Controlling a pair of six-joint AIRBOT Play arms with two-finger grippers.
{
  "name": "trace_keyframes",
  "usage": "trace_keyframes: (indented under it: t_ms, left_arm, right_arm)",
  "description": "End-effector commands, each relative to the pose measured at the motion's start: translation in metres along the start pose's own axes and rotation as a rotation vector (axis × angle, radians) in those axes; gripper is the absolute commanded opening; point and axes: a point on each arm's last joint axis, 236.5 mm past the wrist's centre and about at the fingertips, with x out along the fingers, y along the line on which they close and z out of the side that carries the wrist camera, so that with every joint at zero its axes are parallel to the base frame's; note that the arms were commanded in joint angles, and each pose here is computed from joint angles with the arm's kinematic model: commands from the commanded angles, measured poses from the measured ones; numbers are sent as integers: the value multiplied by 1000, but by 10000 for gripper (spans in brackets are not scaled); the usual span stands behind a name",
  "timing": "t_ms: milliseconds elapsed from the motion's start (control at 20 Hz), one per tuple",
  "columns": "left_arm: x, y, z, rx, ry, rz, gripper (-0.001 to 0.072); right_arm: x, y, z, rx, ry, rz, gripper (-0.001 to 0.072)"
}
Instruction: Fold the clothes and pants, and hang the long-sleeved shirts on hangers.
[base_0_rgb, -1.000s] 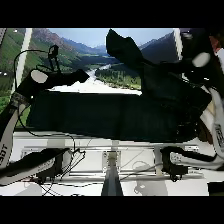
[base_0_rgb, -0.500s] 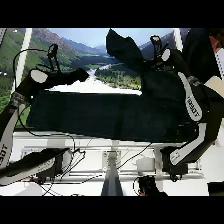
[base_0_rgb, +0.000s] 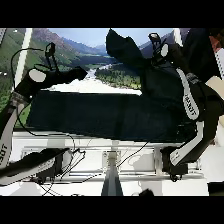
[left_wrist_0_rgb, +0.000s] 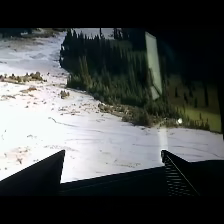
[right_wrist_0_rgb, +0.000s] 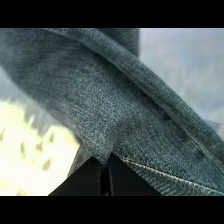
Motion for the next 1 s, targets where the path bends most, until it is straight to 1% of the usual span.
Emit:
trace_keyframes:
  t_ms: [0, 150, 300, 400, 500, 600, 700, 800, 950]
  left_arm:
    - [-18, 9, 19, -12, -63, 17, 693]
    - [-62, 24, 52, -29, -182, 47, 692]
    - [-115, 38, 73, -45, -280, 83, 692]
    - [-138, 41, 68, -53, -274, 88, 692]
    - [-145, 40, 48, -45, -198, 86, 692]
    - [-135, 35, 18, -36, -64, 63, 691]
    - [-113, 23, -9, -32, 66, 15, 691]
    - [-76, 8, -32, -14, 177, -28, 691]
    - [2, -24, -74, 3, 306, -88, 691]
  right_arm:
    - [-46, 35, -16, -112, 85, 69, 31]
    - [-113, 84, -3, -160, -29, 149, 30]
    - [-192, 116, -2, -236, -134, 164, 31]
    - [-239, 127, -20, -273, -150, 173, 32]
    - [-279, 129, -41, -294, -161, 174, 32]
    - [-311, 122, -55, -305, -196, 140, 32]
    - [-331, 108, -58, -294, -236, 71, 32]
    - [-335, 105, -60, -292, -243, 55, 33]
    - [-329, 104, -58, -288, -228, 57, 33]
